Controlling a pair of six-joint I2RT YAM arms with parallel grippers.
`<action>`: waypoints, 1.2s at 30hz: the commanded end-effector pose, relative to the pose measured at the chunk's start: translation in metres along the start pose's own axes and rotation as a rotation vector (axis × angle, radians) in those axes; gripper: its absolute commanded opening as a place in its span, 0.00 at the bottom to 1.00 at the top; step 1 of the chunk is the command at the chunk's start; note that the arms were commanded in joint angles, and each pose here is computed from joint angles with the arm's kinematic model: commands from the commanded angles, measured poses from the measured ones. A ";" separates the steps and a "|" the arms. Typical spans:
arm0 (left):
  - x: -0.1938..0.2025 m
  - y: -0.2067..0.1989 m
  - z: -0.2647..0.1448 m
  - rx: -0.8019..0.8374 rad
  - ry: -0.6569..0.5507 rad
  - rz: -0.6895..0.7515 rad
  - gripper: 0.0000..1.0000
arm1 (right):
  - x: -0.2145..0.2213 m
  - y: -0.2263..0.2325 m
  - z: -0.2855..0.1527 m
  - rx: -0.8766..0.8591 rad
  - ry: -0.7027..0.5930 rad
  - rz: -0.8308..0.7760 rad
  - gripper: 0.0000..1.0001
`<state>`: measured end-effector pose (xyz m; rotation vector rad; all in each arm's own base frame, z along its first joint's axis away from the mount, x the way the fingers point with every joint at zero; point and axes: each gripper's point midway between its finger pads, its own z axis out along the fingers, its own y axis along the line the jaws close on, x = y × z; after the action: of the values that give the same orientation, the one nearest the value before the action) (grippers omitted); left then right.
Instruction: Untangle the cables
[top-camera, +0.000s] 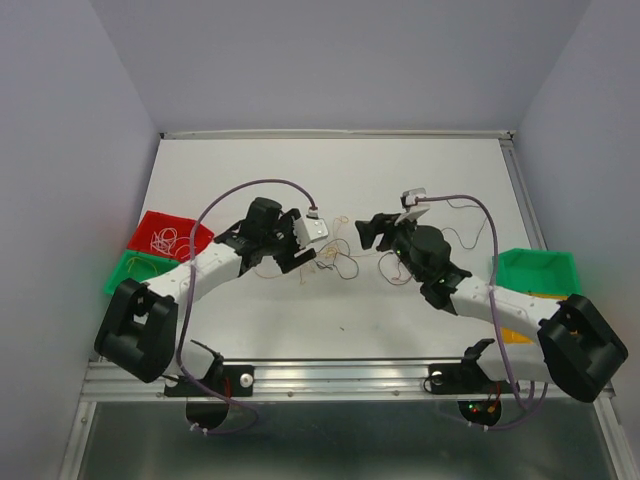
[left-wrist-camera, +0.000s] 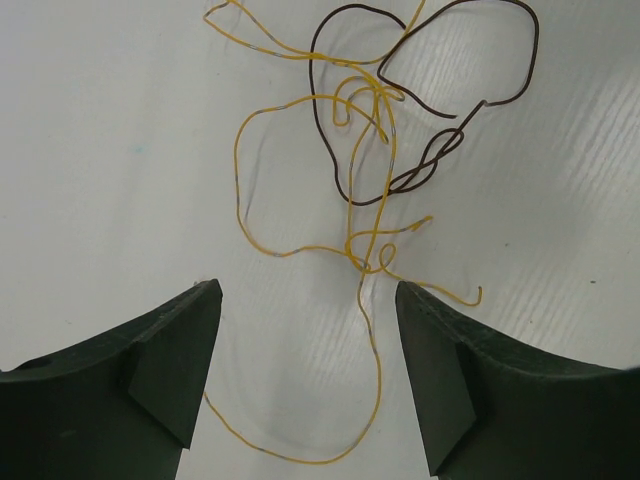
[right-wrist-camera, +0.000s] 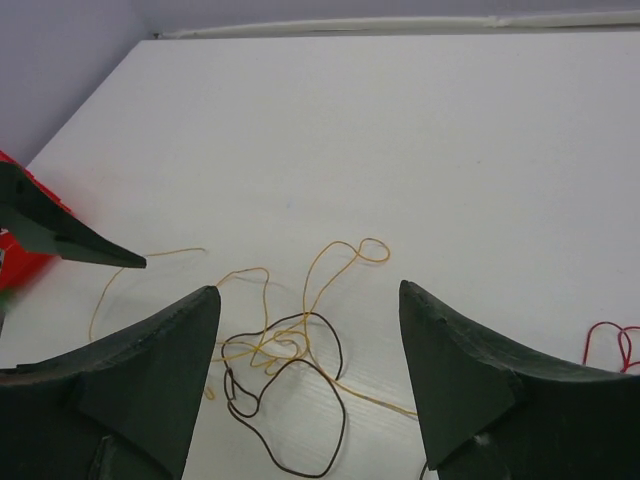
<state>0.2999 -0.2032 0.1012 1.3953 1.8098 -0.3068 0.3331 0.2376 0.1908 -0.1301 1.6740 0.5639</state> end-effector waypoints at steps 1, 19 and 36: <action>-0.027 0.010 0.012 -0.010 -0.064 0.035 0.82 | -0.015 -0.017 -0.013 0.070 -0.068 0.016 0.77; -0.040 0.005 0.029 0.028 0.017 0.016 0.00 | -0.013 -0.024 -0.018 0.087 -0.070 0.007 0.77; -0.083 0.103 -0.288 -0.855 -0.233 -0.174 0.00 | 0.012 0.009 0.014 -0.088 0.027 -0.039 0.77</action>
<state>0.2824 -0.0879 0.3632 0.7368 1.5134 0.0472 0.3306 0.2331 0.1429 -0.1901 1.7826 0.5167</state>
